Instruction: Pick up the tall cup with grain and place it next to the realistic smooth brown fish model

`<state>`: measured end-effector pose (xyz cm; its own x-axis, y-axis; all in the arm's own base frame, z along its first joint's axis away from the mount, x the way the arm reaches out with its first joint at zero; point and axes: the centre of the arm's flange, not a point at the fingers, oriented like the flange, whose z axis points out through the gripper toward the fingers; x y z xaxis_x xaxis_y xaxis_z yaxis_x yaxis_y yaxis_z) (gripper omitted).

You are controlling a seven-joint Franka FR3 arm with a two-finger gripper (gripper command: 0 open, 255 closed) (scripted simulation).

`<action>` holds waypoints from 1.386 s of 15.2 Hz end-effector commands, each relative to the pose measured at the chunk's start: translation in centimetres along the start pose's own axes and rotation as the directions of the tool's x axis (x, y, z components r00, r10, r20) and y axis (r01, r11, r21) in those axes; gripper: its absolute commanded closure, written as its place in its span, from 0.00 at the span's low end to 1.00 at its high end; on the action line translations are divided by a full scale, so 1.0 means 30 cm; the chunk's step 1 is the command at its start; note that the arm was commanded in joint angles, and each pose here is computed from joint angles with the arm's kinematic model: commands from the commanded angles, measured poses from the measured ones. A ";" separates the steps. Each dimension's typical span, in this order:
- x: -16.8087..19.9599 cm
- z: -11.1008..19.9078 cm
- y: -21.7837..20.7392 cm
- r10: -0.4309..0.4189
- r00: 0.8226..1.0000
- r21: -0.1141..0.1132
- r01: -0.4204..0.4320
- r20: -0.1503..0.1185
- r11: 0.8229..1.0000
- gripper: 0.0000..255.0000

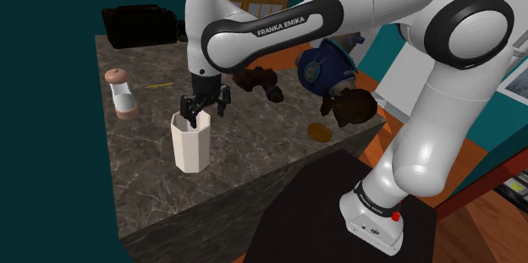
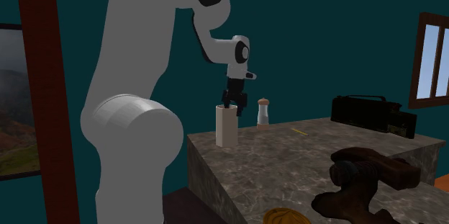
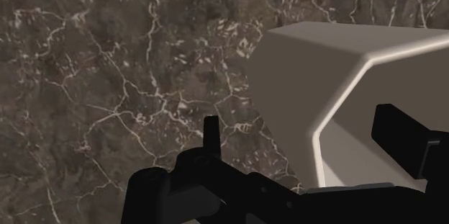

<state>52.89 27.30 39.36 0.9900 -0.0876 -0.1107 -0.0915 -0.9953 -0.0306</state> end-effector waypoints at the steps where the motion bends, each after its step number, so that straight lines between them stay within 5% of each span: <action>1: -0.002 0.008 -0.002 0.000 1.000 0.000 0.000 0.000 1.000 0.00; 7: -0.002 0.008 -0.002 0.000 1.000 0.000 0.000 0.000 1.000 0.00; 8: -0.002 0.008 -0.002 0.000 1.000 0.000 0.000 0.000 1.000 1.00; 21: -0.010 -0.062 -0.004 0.000 1.000 0.000 0.000 0.000 1.000 1.00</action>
<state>52.73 27.43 40.71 0.9900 -0.0876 -0.1108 -0.0915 -0.9953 -0.0306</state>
